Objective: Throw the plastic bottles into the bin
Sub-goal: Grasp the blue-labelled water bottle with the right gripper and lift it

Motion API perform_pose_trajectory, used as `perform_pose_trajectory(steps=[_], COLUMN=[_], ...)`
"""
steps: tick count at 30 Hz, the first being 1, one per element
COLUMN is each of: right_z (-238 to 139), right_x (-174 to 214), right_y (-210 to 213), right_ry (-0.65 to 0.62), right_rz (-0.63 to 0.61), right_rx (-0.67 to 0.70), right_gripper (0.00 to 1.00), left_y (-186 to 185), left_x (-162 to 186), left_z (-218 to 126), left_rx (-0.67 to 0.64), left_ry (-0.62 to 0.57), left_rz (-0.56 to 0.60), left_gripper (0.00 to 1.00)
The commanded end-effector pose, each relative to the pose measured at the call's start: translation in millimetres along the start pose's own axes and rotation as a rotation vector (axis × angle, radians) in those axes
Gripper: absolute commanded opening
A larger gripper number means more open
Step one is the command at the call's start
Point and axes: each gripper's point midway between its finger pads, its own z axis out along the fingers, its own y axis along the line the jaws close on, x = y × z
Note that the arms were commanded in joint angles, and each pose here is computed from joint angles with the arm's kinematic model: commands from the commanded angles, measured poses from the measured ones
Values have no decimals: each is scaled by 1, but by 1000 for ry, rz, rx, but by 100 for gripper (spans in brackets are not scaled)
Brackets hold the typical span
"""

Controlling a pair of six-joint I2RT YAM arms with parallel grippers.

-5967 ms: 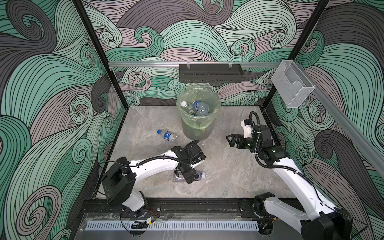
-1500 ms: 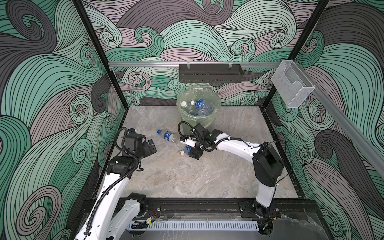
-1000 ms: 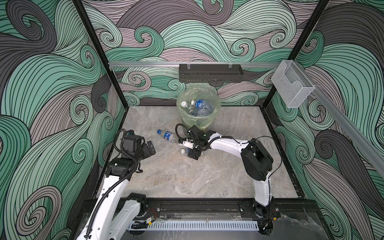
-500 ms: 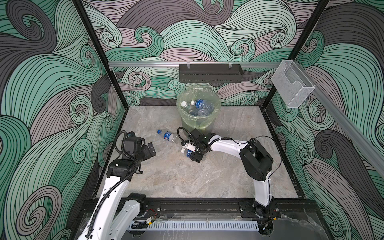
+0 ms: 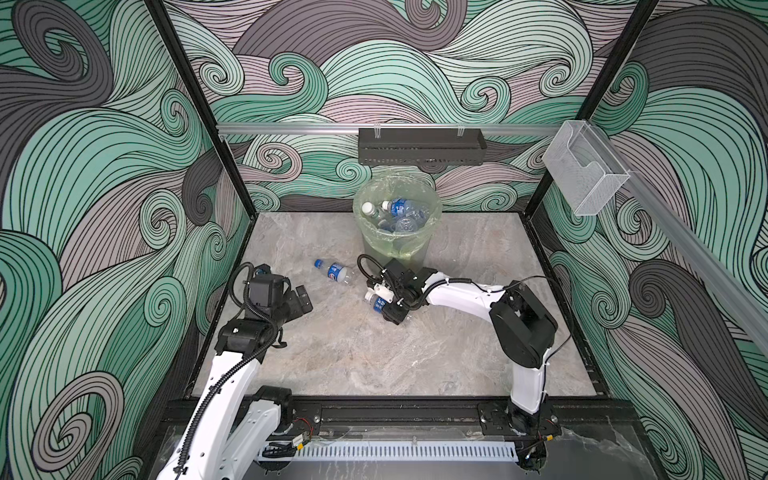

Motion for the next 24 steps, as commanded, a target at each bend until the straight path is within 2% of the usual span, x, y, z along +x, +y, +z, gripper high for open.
perform_pose_trajectory(steps=[1,9,16,24], right_z=[-28,-79,-117,-155], right_x=[-9,16,39,62], right_y=[8,2,-27,-58], right_ry=[-88,-189,-280,-433], right_rz=[81,166,367,525], right_rx=[-15,43,56,73], right_gripper=[57,57,56,57], left_y=[-2,-7,-10,-14], left_x=[-2,-2,0,-1], left_z=[3,10,17,20], left_rx=[18,34,44,55], left_ry=[-10,8,22,40], left_rz=[-28,-33,-58,-49], left_gripper=[99,99,99,99])
